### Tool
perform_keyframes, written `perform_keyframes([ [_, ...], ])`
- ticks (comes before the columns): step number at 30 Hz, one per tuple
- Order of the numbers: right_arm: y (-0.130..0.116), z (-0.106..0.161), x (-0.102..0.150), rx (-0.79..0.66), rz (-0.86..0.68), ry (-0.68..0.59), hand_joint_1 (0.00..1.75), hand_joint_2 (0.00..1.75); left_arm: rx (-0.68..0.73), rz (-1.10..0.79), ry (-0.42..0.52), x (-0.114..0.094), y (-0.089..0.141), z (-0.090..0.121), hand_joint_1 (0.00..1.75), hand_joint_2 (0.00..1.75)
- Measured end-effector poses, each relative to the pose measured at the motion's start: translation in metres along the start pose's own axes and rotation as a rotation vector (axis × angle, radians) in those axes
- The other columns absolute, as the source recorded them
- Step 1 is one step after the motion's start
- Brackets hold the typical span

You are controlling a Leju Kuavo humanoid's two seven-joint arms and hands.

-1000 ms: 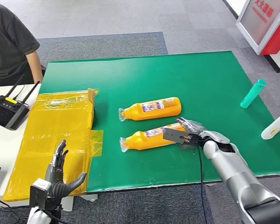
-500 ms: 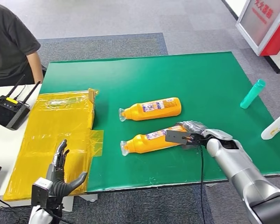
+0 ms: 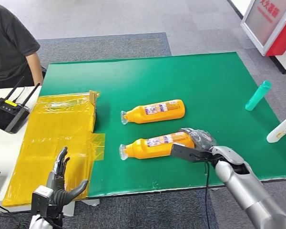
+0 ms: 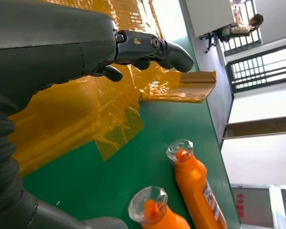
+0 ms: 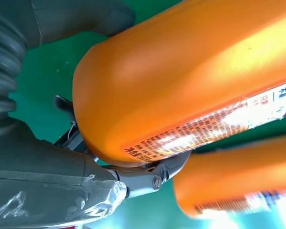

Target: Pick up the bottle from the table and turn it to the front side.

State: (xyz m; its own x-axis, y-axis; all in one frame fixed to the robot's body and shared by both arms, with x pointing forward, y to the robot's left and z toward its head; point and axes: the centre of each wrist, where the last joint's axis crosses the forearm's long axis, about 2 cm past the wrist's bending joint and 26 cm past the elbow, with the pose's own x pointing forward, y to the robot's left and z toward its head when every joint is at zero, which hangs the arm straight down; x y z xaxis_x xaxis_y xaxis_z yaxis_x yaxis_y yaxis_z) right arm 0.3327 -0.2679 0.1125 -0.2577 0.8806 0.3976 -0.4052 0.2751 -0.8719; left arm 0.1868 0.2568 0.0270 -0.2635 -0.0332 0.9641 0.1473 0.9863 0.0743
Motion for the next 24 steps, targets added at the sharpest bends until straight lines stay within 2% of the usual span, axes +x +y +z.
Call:
perform_keyframes([
  [6,0.013,0.027,0.027,-0.183,-0.126,-0.127,1.75,1.75,-0.011,0.009,0.0,0.002,-0.002,0.003,0.0,1.75],
  [12,0.018,0.04,0.055,-0.336,-0.309,-0.222,1.75,1.75,-0.023,0.041,-0.005,0.003,-0.005,0.002,0.0,1.75],
  [20,0.029,0.044,0.076,-0.383,-0.438,-0.265,1.75,1.75,-0.043,0.088,-0.019,0.004,-0.01,-0.002,0.0,1.75],
  [24,0.033,0.042,0.085,-0.39,-0.503,-0.297,1.75,1.75,-0.08,0.248,-0.051,0.006,-0.014,-0.008,0.0,1.75],
])
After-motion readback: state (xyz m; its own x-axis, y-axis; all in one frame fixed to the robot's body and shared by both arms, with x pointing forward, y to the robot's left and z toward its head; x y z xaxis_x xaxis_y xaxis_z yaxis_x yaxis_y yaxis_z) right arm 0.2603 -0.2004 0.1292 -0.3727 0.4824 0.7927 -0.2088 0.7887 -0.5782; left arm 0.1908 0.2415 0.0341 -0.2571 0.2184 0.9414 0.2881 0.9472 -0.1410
